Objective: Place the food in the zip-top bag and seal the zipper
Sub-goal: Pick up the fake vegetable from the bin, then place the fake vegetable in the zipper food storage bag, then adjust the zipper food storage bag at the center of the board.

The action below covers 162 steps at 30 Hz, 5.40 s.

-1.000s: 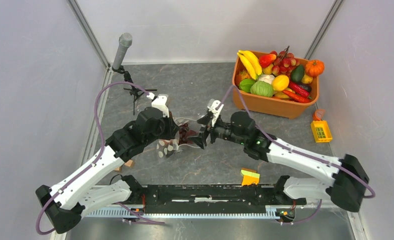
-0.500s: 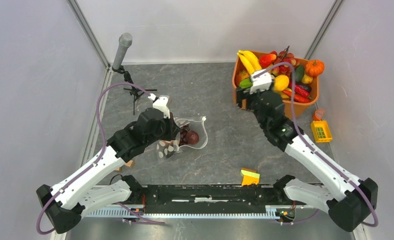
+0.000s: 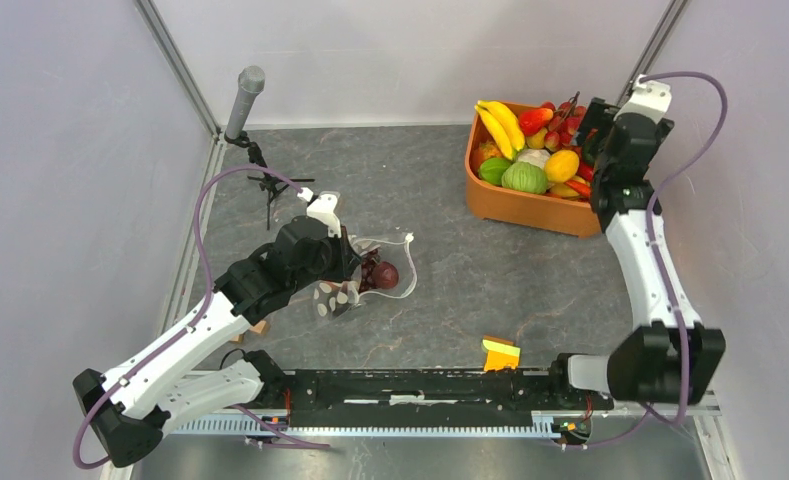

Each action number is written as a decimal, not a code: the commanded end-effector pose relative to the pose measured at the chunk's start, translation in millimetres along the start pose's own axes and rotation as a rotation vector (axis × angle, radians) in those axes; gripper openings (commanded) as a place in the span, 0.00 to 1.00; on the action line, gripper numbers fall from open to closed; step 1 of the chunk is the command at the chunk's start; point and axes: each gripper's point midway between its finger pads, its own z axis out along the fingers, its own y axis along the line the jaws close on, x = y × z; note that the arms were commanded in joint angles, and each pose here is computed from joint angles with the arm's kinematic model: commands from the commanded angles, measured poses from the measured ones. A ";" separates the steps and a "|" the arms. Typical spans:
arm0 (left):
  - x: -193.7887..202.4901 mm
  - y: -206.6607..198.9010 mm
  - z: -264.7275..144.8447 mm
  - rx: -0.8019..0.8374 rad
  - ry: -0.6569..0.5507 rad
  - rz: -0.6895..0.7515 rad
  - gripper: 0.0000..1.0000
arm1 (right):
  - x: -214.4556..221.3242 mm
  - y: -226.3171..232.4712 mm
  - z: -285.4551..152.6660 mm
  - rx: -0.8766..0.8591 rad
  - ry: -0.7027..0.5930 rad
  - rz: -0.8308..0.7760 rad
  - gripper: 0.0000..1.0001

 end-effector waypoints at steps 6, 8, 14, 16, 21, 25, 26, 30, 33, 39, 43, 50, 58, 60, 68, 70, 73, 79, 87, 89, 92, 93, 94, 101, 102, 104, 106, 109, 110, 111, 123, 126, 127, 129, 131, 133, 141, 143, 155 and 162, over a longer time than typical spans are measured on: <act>-15.2 -11.6 -5.9 0.064 -0.066 -0.019 0.08 | 11.7 -47.7 79.3 0.056 0.026 0.049 0.98; -14.5 -10.7 -5.5 0.060 -0.064 -0.011 0.08 | 19.7 -53.0 92.3 0.051 0.040 0.041 0.98; -12.9 -8.8 -5.7 0.055 -0.060 -0.003 0.08 | 29.4 -64.5 119.0 -0.035 0.008 0.103 0.98; -13.4 -8.3 -5.2 0.053 -0.061 0.002 0.08 | 30.6 -68.1 126.2 -0.040 -0.001 0.108 0.98; -13.1 -7.7 -2.9 0.047 -0.056 0.011 0.08 | 31.8 -80.7 140.6 0.004 0.029 0.095 0.98; -12.6 -7.3 -0.4 0.042 -0.051 0.016 0.08 | 40.0 -83.6 149.9 -0.008 0.041 0.111 0.98; -12.7 -7.1 -0.4 0.041 -0.052 0.014 0.08 | 43.6 -78.0 151.8 -0.044 0.046 0.113 0.98; -14.2 -5.7 -1.8 0.032 -0.056 0.018 0.08 | 49.4 -75.4 162.3 -0.078 0.042 0.105 0.98; -15.7 -4.5 -1.6 0.024 -0.060 0.021 0.08 | 56.7 -81.0 169.0 -0.067 0.049 0.110 0.98; -13.3 -3.4 1.2 0.017 -0.049 0.018 0.08 | 68.1 -82.0 176.0 -0.082 0.058 0.109 0.98; -12.0 -2.1 1.6 0.013 -0.048 0.018 0.08 | 68.4 -81.3 180.6 -0.100 0.062 0.112 0.87; -11.6 -1.4 2.1 0.010 -0.047 0.020 0.08 | 58.0 -72.1 171.5 -0.163 0.034 0.103 0.54; -10.5 -2.6 1.5 0.019 -0.046 0.014 0.08 | 34.1 -70.1 132.1 -0.168 -0.008 0.105 0.46; -9.5 -2.3 1.2 0.019 -0.044 0.013 0.08 | 28.0 -67.1 113.5 -0.180 -0.027 0.126 0.47; -4.8 -0.1 1.0 0.019 -0.040 0.002 0.08 | 22.3 -39.8 36.4 -0.311 -0.050 0.253 0.46; -4.0 1.5 2.5 0.013 -0.043 0.003 0.08 | 16.6 -25.8 10.2 -0.391 -0.124 0.298 0.44; -3.9 2.4 3.2 0.011 -0.040 0.016 0.08 | 14.3 -11.5 -17.0 -0.465 -0.128 0.303 0.43; -4.2 1.4 4.7 0.011 -0.033 0.011 0.08 | 17.1 19.7 -67.7 -0.629 -0.126 0.260 0.44; 1.6 -4.8 8.8 0.040 -0.008 -0.012 0.07 | 33.7 121.5 -143.1 -1.022 -0.052 0.143 0.47; 2.2 -5.6 8.2 0.045 -0.005 -0.017 0.07 | 41.0 138.3 -159.3 -1.086 -0.039 0.125 0.47; 4.0 -5.2 8.5 0.043 -0.002 -0.028 0.07 | 54.5 162.8 -186.2 -1.199 -0.007 0.086 0.47; 4.5 -4.9 8.7 0.042 -0.001 -0.032 0.07 | 59.5 169.4 -194.0 -1.231 0.007 0.074 0.47; 5.2 -5.2 9.2 0.043 0.001 -0.034 0.07 | 64.0 177.9 -205.3 -1.277 0.019 0.063 0.47; 4.6 -6.5 10.4 0.043 0.010 -0.029 0.07 | 119.9 225.3 -280.0 -1.540 0.142 -0.096 0.47; 4.4 -7.2 10.7 0.045 0.012 -0.030 0.07 | 130.1 229.4 -286.7 -1.555 0.166 -0.123 0.48; 2.9 -8.2 10.9 0.047 0.010 -0.031 0.07 | 151.8 238.8 -304.5 -1.592 0.218 -0.167 0.48; 2.4 -8.9 11.2 0.048 0.011 -0.031 0.07 | 167.5 248.6 -317.7 -1.604 0.252 -0.183 0.48; 2.5 -10.2 11.5 0.053 0.014 -0.032 0.07 | 181.7 265.8 -335.2 -1.614 0.265 -0.172 0.48; 3.3 -10.2 11.7 0.055 0.017 -0.031 0.07 | 185.7 271.8 -341.0 -1.617 0.273 -0.169 0.48; 4.3 -10.1 12.1 0.055 0.020 -0.031 0.07 | 189.1 278.2 -345.7 -1.619 0.274 -0.170 0.49; 11.0 -8.2 7.4 0.060 0.044 -0.013 0.07 | 219.7 318.1 -337.3 -1.433 0.261 -0.207 0.50; 10.0 -8.3 6.1 0.061 0.041 -0.011 0.07 | 211.3 313.4 -323.2 -1.354 0.206 -0.177 0.51; 9.5 -8.6 5.5 0.062 0.038 -0.013 0.07 | 205.1 313.2 -321.2 -1.343 0.183 -0.161 0.51; 8.9 -9.0 5.3 0.064 0.036 -0.014 0.07 | 199.4 316.1 -321.9 -1.350 0.163 -0.149 0.50; 8.1 -10.7 5.3 0.070 0.038 -0.014 0.07 | 198.5 324.4 -331.0 -1.409 0.172 -0.151 0.50; 5.5 -13.9 4.8 0.082 0.036 -0.014 0.07 | 205.0 332.9 -340.4 -1.463 0.208 -0.152 0.49; -19.4 -40.2 -6.7 0.186 -0.020 -0.055 0.08 | 204.0 348.5 -341.8 -1.476 0.147 -0.173 0.54; -25.8 -46.8 -11.8 0.218 -0.040 -0.069 0.08 | 198.7 357.1 -344.9 -1.506 0.135 -0.217 0.57; -38.9 -22.9 -22.8 0.116 -0.159 -0.143 0.11 | 182.6 348.8 -362.1 -1.631 0.090 -0.318 0.95; -43.5 -23.7 -22.5 0.121 -0.184 -0.159 0.12 | 150.1 338.3 -375.2 -1.670 0.070 -0.231 0.98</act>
